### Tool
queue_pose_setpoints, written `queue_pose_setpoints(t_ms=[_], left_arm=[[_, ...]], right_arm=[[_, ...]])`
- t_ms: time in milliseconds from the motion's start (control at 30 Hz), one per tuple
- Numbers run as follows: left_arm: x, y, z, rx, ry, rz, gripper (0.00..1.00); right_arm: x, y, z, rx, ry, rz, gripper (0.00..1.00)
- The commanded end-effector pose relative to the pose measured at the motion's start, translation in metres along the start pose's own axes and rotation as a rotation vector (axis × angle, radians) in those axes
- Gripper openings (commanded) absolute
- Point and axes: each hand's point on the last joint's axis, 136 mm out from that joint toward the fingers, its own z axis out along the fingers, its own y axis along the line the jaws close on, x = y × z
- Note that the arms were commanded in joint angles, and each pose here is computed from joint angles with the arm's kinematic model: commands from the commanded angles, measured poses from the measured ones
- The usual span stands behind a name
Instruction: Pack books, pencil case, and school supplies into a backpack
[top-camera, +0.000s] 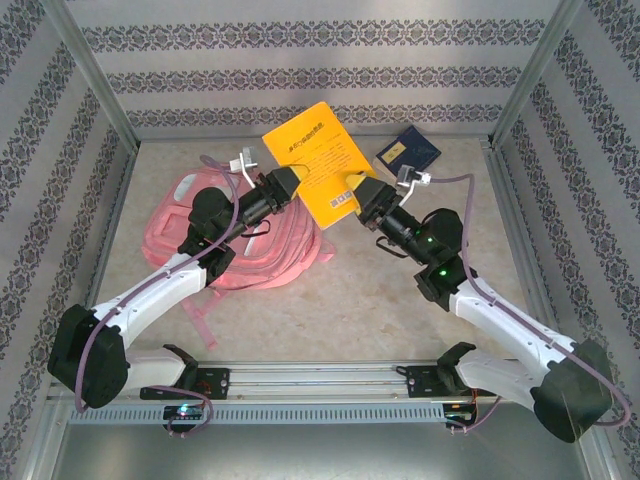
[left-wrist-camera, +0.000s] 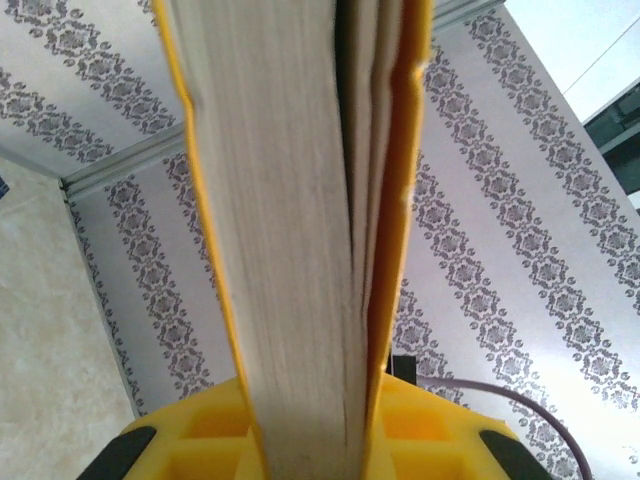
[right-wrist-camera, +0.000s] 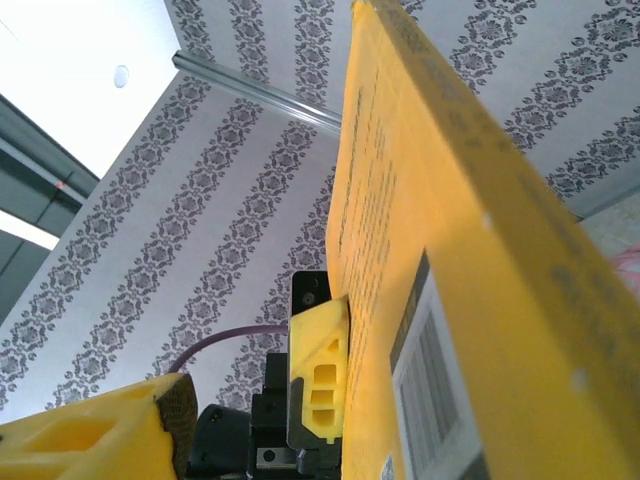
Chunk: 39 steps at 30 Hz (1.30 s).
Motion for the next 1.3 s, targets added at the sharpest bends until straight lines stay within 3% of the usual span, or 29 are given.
queue_pose_setpoints(t_ms=[0, 133, 467, 500, 633, 667, 800, 933, 1100, 1267], left_arm=[[-0.025, -0.045, 0.002, 0.132, -0.091, 0.069, 0.00], [-0.023, -0.043, 0.002, 0.128, -0.090, 0.065, 0.00], [-0.012, -0.034, 0.007, 0.104, -0.058, 0.030, 0.00], [-0.011, -0.032, 0.008, 0.101, -0.052, 0.026, 0.00], [-0.004, -0.023, 0.008, 0.069, -0.024, 0.005, 0.00], [-0.003, -0.020, 0.007, 0.052, -0.014, 0.001, 0.03], [0.005, 0.009, 0.001, -0.094, 0.050, 0.002, 0.30], [-0.001, 0.047, -0.018, -0.347, 0.080, 0.094, 0.48], [-0.003, 0.104, -0.043, -0.704, 0.238, 0.290, 0.49], [-0.018, 0.153, -0.058, -0.932, 0.352, 0.429, 0.54]], right_arm=[[-0.009, 0.027, 0.005, -0.090, -0.081, -0.043, 0.58], [-0.017, 0.016, 0.007, -0.050, -0.148, -0.027, 0.46], [-0.013, 0.009, 0.028, -0.029, -0.138, -0.029, 0.32], [-0.012, 0.008, 0.030, -0.025, -0.138, -0.031, 0.29], [-0.018, -0.002, 0.025, 0.020, -0.158, -0.063, 0.00], [-0.020, -0.006, 0.021, 0.041, -0.158, -0.072, 0.00], [-0.025, -0.038, -0.006, 0.221, -0.142, -0.120, 0.00], [-0.023, -0.064, -0.042, 0.384, -0.085, -0.200, 0.00], [-0.015, -0.090, -0.089, 0.581, -0.010, -0.278, 0.00], [-0.001, -0.100, -0.118, 0.705, 0.115, -0.338, 0.00]])
